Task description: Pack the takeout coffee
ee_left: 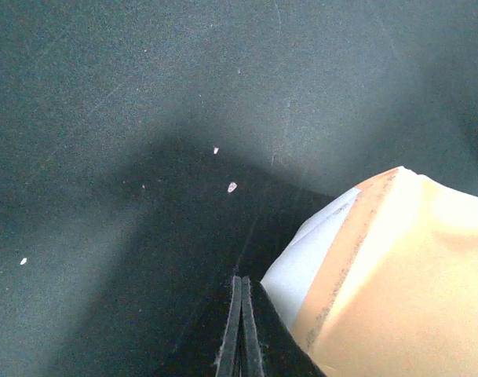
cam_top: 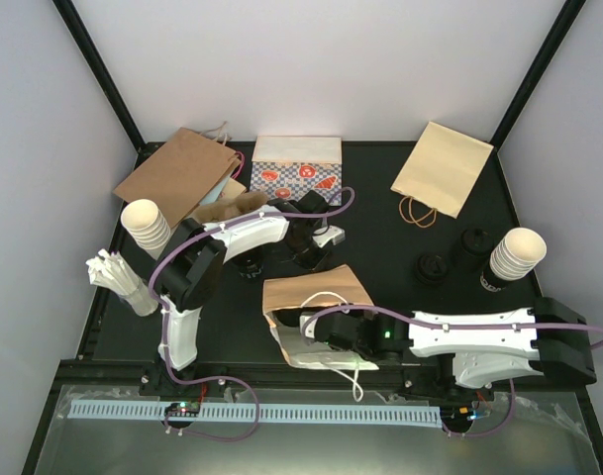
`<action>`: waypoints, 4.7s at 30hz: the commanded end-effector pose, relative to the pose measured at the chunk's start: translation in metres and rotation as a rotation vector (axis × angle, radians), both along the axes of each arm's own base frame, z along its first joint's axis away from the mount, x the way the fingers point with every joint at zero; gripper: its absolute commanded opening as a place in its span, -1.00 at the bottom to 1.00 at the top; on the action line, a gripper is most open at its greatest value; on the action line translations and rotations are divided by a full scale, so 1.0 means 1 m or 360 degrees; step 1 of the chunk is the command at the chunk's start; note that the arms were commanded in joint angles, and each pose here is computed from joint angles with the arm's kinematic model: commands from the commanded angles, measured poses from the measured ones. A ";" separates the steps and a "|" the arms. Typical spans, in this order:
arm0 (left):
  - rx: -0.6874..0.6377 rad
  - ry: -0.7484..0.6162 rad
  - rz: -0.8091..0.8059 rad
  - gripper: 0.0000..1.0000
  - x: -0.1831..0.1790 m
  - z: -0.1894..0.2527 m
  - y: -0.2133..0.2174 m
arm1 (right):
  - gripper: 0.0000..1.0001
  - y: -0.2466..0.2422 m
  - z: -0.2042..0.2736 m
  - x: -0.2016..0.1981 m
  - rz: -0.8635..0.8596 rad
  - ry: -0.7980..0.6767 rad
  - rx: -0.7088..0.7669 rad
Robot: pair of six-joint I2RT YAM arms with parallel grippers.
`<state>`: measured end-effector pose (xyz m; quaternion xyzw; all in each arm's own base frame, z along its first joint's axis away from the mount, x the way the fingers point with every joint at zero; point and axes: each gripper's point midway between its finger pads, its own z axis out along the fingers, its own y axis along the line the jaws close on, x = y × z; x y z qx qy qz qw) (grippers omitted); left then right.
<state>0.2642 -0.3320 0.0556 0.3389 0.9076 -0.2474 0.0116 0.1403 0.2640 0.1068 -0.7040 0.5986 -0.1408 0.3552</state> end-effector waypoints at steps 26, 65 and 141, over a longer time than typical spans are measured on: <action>-0.0127 0.0036 0.0048 -0.80 -0.003 0.063 -0.013 | 0.10 -0.011 0.022 -0.072 -0.0068 0.1198 -0.0146; -0.0475 -0.0644 0.0534 -0.32 -0.063 0.254 0.134 | 0.14 0.006 -0.022 -0.079 -0.0097 0.1662 -0.0325; -0.0528 -0.0738 -0.0088 0.15 -0.100 0.228 0.111 | 0.21 0.012 -0.008 -0.044 -0.0244 0.1207 -0.0296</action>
